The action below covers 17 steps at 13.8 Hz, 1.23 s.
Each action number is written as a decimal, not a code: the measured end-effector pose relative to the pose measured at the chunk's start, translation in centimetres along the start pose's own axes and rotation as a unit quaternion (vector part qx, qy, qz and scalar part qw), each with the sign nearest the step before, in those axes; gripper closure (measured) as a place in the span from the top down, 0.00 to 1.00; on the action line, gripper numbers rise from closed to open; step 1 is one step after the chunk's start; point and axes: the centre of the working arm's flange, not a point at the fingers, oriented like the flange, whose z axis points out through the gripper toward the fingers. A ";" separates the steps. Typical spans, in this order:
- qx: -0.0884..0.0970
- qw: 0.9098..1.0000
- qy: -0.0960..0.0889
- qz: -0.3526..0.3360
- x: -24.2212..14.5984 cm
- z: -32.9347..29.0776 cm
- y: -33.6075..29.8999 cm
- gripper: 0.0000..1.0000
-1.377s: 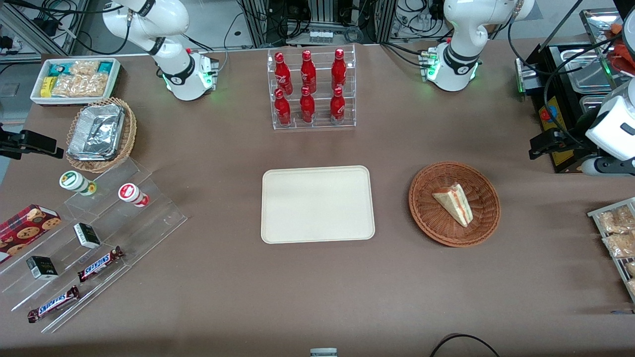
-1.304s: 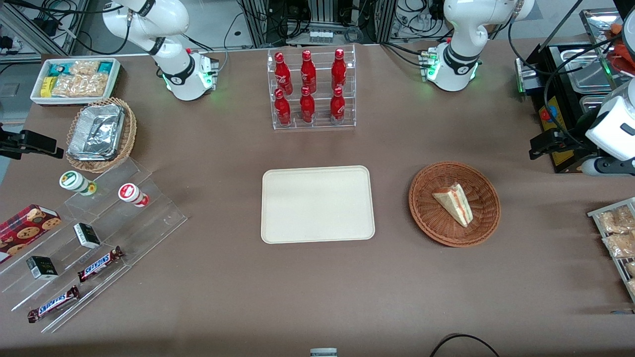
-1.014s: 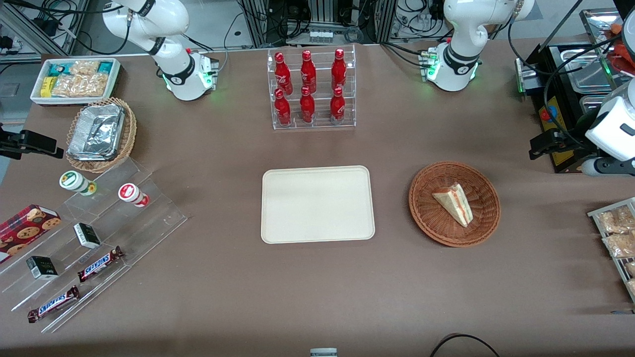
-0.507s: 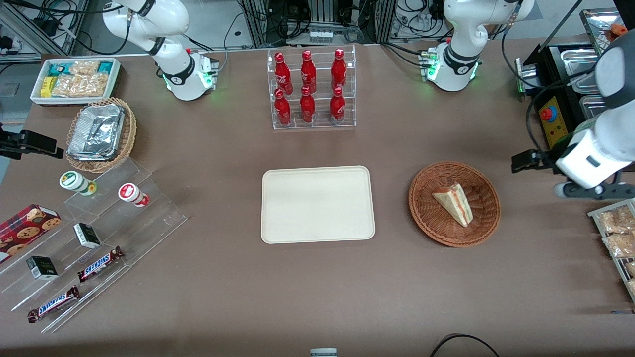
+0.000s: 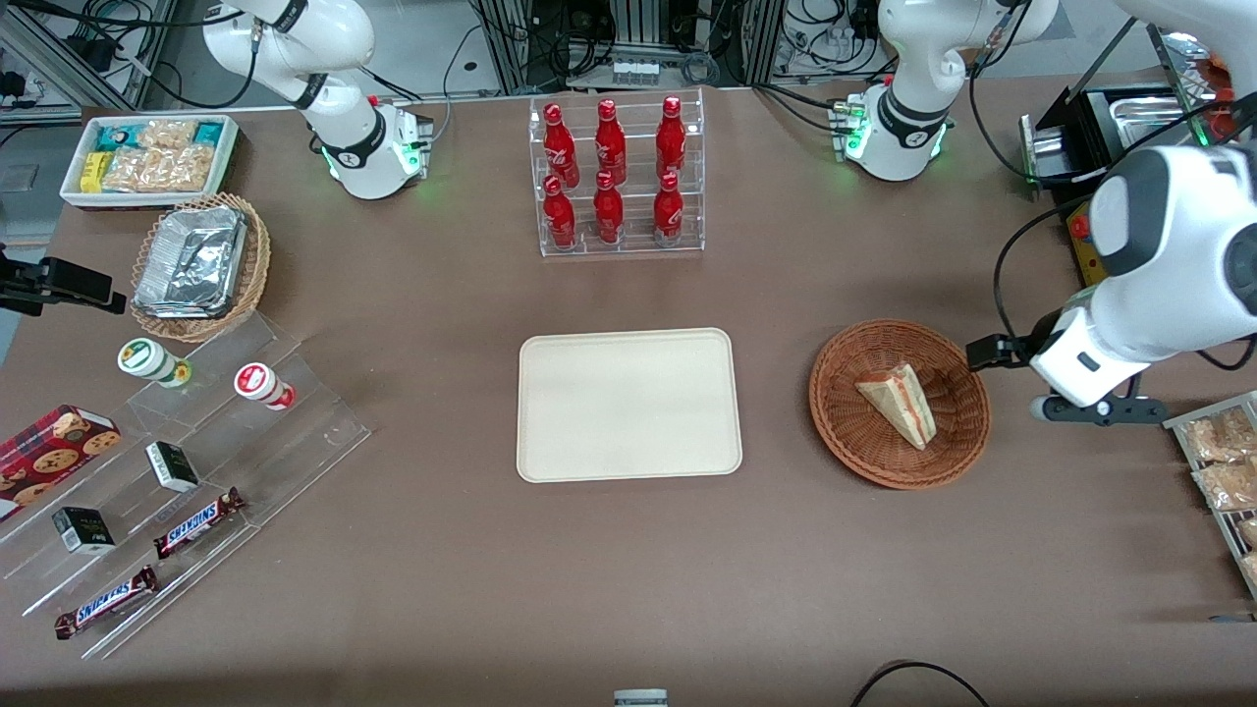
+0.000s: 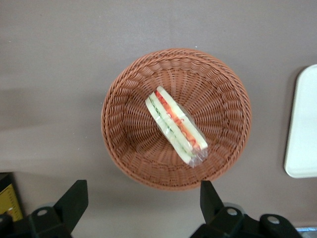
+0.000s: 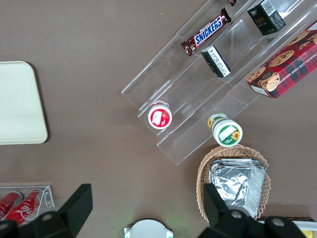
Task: Place sandwich from basket to tray
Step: 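Move the left gripper over the wrapped sandwich in the wicker basket, then lower the left gripper and close it on the sandwich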
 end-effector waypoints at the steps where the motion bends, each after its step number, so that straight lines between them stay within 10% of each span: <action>1: 0.000 1.000 0.004 -0.003 0.0 1.2 0.1 1.00; 9: -0.011 0.989 0.076 -0.124 -3.1 10.3 2.9 1.00; 17: -0.039 0.938 0.094 -0.333 -4.1 12.9 6.6 1.00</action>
